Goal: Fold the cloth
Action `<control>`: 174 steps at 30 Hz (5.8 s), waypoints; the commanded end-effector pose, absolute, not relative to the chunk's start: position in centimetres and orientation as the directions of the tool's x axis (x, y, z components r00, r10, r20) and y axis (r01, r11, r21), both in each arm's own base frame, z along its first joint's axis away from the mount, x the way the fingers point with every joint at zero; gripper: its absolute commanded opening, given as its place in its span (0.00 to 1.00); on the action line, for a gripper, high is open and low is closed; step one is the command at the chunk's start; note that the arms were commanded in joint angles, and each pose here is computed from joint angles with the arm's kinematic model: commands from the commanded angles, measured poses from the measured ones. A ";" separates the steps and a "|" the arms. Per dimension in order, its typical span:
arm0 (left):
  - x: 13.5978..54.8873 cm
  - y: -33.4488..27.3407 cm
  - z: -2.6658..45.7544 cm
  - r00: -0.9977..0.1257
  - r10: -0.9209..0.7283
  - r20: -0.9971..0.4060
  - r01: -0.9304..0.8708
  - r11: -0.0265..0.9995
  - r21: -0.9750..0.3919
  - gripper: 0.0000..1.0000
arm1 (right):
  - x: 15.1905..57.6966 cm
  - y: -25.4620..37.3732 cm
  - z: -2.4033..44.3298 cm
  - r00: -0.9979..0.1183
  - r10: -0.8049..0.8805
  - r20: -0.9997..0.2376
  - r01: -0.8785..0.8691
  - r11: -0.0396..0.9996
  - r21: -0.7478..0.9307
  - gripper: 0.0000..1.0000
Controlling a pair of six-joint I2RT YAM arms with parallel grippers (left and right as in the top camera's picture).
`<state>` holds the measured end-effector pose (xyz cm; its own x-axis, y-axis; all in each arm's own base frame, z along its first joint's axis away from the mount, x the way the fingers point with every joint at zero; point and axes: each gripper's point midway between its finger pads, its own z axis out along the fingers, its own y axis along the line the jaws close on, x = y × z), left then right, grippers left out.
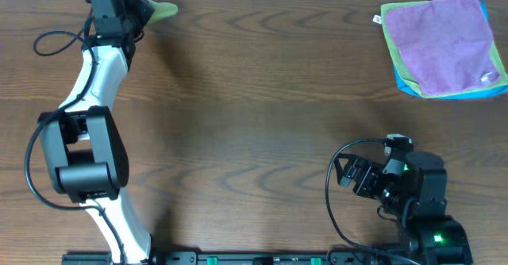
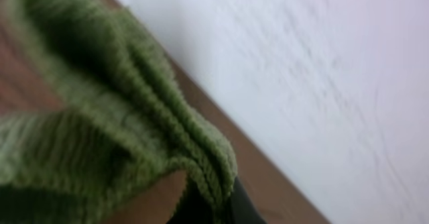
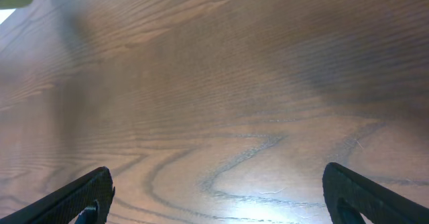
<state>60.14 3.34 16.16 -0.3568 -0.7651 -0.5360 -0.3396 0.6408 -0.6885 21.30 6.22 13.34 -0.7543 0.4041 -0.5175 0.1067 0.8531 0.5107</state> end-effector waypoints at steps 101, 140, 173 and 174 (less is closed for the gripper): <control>22.9 4.6 17.6 -0.633 -0.421 -0.649 -0.437 0.887 -0.150 0.95 | 21.3 6.1 13.4 -0.749 0.419 -0.514 0.118 0.847 0.519 0.99; 16.1 2.1 8.9 -0.656 0.044 -0.753 -0.063 0.992 0.113 0.95 | 21.3 6.1 13.4 -0.749 0.419 -0.514 0.118 0.847 0.519 0.99; 14.6 2.1 7.6 -0.700 0.043 -0.713 -0.057 0.992 0.116 0.95 | 21.3 6.1 13.4 -0.749 0.419 -0.514 0.118 0.847 0.519 0.99; 14.6 2.1 7.6 -0.700 0.043 -0.713 -0.057 0.992 0.116 0.96 | 21.3 6.1 13.4 -0.749 0.419 -0.514 0.118 0.847 0.519 0.99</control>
